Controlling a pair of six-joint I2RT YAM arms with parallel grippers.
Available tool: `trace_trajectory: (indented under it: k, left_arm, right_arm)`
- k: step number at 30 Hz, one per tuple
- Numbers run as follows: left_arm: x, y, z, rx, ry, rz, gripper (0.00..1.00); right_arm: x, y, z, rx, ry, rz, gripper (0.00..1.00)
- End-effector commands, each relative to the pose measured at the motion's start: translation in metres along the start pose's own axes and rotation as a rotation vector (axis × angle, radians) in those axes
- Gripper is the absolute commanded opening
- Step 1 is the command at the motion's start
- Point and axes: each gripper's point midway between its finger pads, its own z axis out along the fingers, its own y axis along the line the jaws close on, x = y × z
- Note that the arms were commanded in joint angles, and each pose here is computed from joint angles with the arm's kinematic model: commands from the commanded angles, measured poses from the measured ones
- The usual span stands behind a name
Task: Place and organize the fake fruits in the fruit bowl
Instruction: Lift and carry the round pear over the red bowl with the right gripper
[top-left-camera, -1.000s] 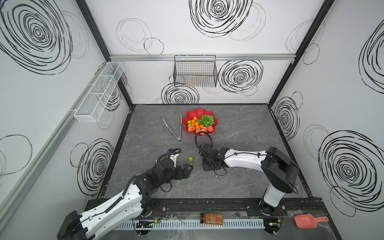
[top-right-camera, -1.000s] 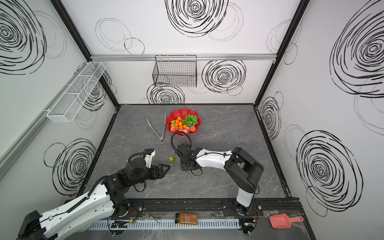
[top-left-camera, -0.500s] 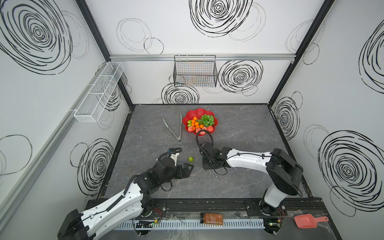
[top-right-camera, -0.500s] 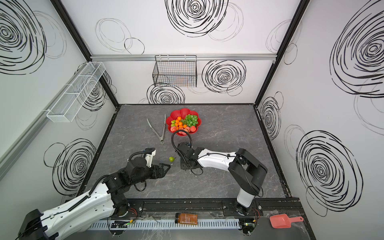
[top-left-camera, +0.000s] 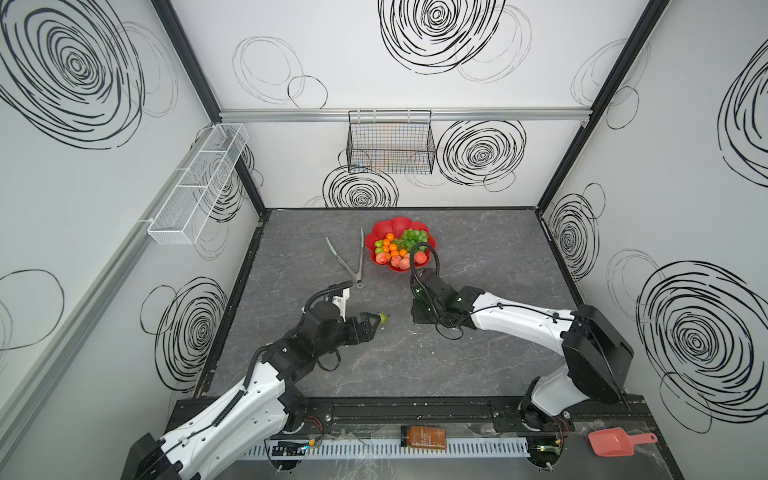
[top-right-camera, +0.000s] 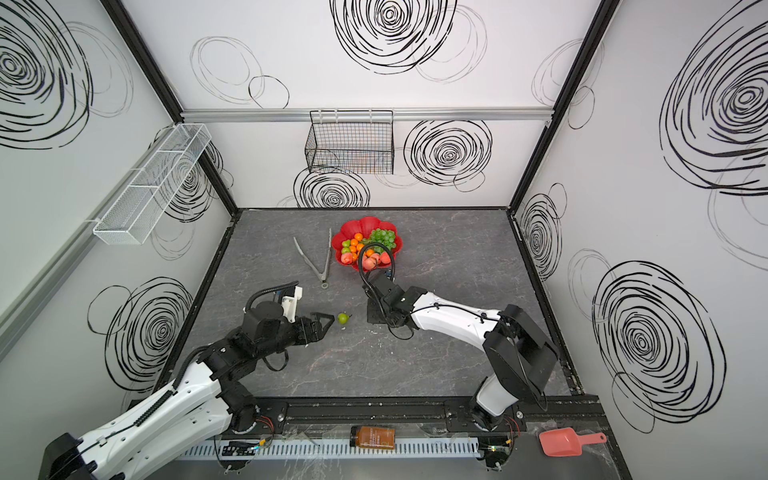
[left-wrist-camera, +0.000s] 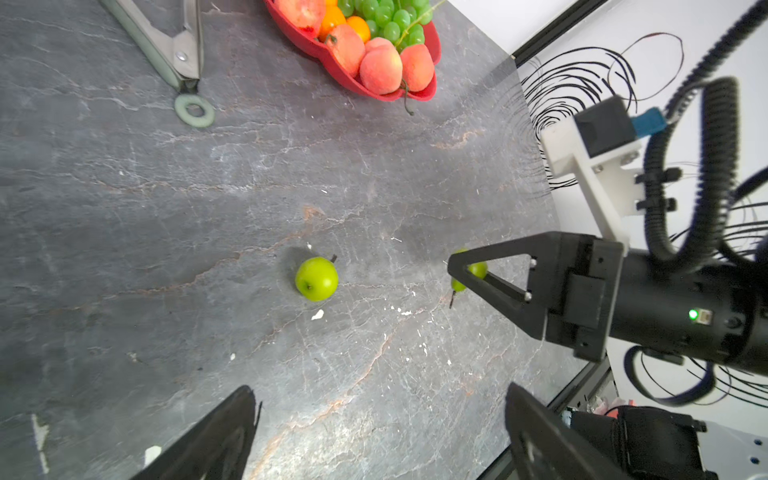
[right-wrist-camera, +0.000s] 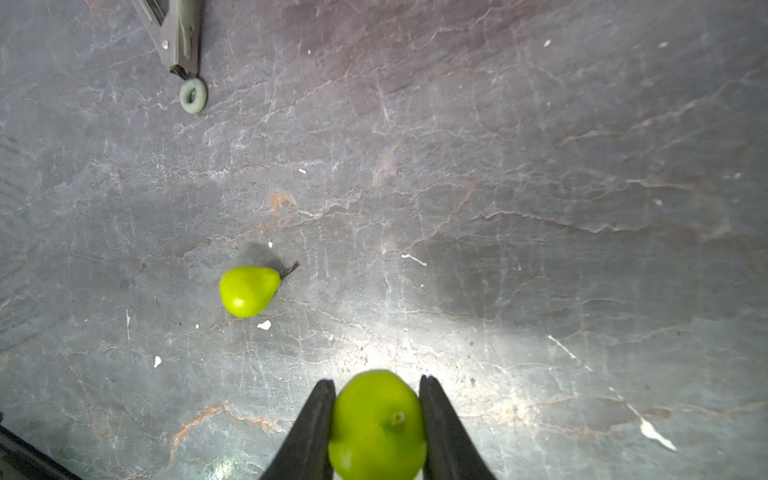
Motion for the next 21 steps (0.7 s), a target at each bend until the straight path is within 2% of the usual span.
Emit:
trace_trajectory:
  k: [1,21]
  left_arm:
    - [-0.02,-0.011,-0.005,0.044,-0.027,0.024,0.96]
    - [-0.096,0.013,0.0,-0.011,-0.119,0.022,0.96]
  right_arm:
    - [-0.017,0.001,-0.012,-0.018,-0.043,0.005,0.31]
    - [-0.092,0.028,-0.012,-0.054,-0.099,-0.02,0.31]
